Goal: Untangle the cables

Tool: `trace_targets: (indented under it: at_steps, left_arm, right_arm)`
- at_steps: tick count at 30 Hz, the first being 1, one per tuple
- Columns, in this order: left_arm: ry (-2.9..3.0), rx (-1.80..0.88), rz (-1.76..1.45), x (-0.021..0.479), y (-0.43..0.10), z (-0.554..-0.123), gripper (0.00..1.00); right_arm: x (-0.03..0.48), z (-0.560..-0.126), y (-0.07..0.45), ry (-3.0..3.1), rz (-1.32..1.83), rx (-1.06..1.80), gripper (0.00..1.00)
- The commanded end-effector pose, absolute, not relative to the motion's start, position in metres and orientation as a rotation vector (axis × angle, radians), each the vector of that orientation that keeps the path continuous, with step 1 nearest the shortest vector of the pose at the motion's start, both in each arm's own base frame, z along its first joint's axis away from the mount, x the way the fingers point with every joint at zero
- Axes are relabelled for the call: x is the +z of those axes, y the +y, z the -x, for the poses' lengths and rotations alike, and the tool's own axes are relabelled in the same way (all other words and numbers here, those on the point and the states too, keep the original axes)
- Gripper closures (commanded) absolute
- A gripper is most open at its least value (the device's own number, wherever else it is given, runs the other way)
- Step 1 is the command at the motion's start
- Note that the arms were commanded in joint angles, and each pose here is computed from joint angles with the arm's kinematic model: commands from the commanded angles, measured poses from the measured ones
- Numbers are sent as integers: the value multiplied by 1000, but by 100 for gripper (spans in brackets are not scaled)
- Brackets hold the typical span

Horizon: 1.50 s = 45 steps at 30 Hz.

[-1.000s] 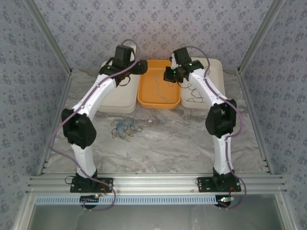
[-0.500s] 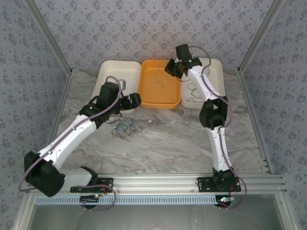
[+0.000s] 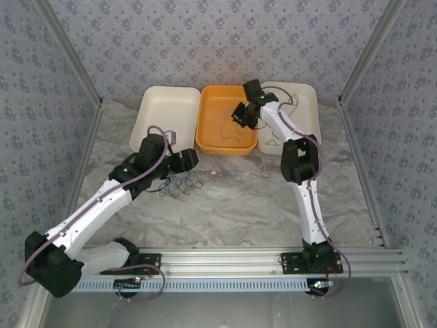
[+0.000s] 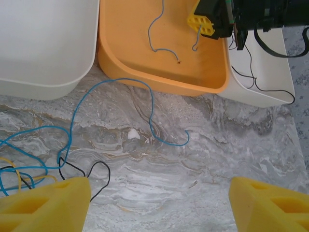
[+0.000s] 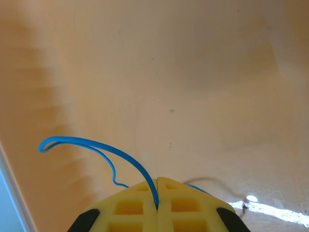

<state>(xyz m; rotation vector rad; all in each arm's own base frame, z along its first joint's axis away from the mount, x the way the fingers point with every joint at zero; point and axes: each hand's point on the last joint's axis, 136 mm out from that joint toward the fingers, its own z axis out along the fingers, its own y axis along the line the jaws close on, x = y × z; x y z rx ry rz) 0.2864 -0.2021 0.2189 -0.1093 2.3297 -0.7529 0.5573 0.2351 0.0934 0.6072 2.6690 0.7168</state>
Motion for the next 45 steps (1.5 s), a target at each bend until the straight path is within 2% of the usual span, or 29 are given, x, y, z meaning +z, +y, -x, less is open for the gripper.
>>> trace_targets:
  at_steps: [1,3,7,9,15,18,26,30,35,39,45]
  left_arm:
    - [2330,-759,113,220,-201,-279,25]
    - [2330,-756,113,221,-199,-277,25]
    - [2339,-744,116,218,-196,-272,25]
    - [2342,-741,123,216,-194,-270,25]
    - [2377,-704,186,202,-185,-265,28]
    - [2410,-670,235,190,-178,-262,30]
    - [2456,-580,404,157,-154,-253,35]
    - [2472,-559,462,143,-145,-248,38]
    - [2476,-526,537,127,-130,-241,41]
    - [2476,-528,561,118,-126,-238,37]
    - [2515,-559,550,100,-139,-245,35]
  right_arm:
    - [121,-566,226,2610,-623,718,93]
    - [132,-575,224,2567,-595,729,88]
    - [154,-586,223,2518,-521,736,64]
    - [168,-588,223,2491,-483,740,59]
    - [220,-575,227,2415,-347,696,56]
    - [248,-558,230,2375,-281,659,60]
    - [286,-460,249,2237,-154,654,60]
    - [266,-396,257,2233,-89,661,60]
    - [199,-336,257,2355,-6,508,60]
    - [136,-318,228,2515,-112,370,60]
    - [84,-320,241,2590,-227,448,56]
